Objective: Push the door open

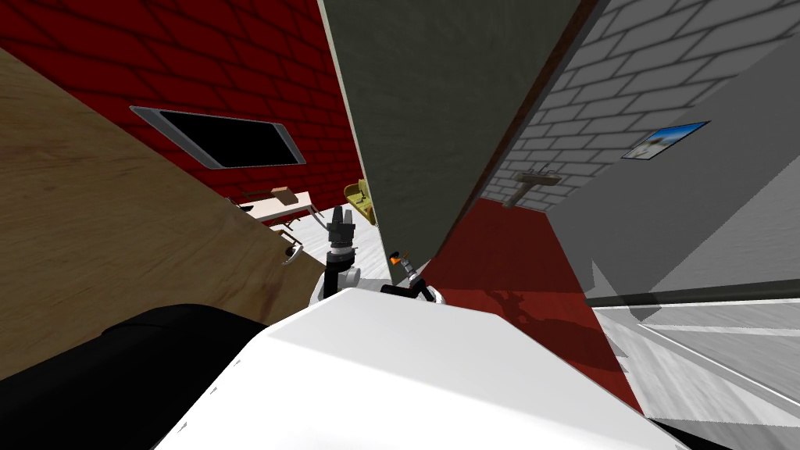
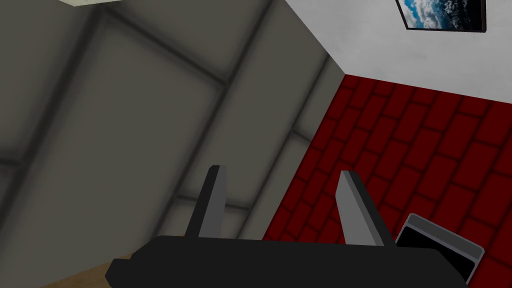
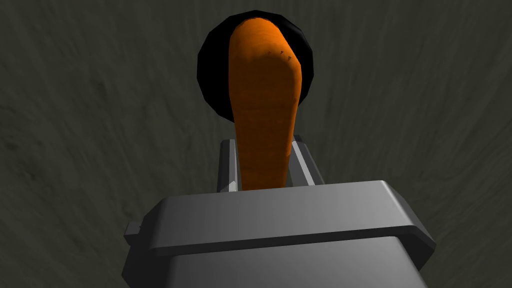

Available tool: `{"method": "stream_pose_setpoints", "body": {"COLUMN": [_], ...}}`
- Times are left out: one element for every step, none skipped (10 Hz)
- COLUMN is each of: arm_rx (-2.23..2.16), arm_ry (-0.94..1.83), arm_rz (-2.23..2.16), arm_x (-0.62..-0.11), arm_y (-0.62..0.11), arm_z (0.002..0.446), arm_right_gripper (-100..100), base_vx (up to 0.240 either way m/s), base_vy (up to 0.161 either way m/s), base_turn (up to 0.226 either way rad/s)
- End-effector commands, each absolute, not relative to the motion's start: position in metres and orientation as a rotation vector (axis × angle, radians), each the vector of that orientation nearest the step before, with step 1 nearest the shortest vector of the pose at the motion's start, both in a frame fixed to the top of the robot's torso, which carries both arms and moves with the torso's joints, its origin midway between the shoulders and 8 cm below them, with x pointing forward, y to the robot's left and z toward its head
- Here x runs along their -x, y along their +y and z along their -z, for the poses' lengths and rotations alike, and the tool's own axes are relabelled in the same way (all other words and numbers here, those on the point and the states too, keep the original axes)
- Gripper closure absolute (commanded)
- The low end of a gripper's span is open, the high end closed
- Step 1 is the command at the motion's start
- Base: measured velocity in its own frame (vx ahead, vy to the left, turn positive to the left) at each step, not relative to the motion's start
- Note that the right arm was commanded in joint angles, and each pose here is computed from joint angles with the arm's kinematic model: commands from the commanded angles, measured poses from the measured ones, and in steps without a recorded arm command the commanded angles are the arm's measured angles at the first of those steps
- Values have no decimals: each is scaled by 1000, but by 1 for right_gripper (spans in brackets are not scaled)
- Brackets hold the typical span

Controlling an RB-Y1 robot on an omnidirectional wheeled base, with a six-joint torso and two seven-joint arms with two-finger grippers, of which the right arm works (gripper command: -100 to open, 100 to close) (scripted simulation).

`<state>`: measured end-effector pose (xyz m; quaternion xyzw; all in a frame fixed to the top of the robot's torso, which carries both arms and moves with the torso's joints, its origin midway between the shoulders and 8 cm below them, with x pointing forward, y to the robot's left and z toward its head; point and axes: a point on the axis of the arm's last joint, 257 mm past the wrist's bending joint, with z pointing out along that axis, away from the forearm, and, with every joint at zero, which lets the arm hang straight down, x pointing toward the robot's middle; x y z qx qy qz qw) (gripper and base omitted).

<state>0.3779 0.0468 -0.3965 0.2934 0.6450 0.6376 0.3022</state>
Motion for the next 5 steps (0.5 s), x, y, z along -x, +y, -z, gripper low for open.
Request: {"method": "stream_pose_setpoints", "body": {"arm_rx": [-786, -794, -803, -812, -824], "arm_ry": [1700, 1694, 1685, 1675, 1664], "arm_rz": [-1671, -1658, -1642, -1626, -1608], "arm_x": [-383, -387, -392, -397, -402], "arm_y": [36, 30, 23, 15, 6], "arm_z": [397, 397, 398, 399, 399], "arm_right_gripper": [100, 100, 100, 100, 100], "base_vx": [79, 84, 109, 127, 132], "base_vy": [173, 172, 167, 197, 228], "base_turn": [-36, -48, -25, -30, -47]}}
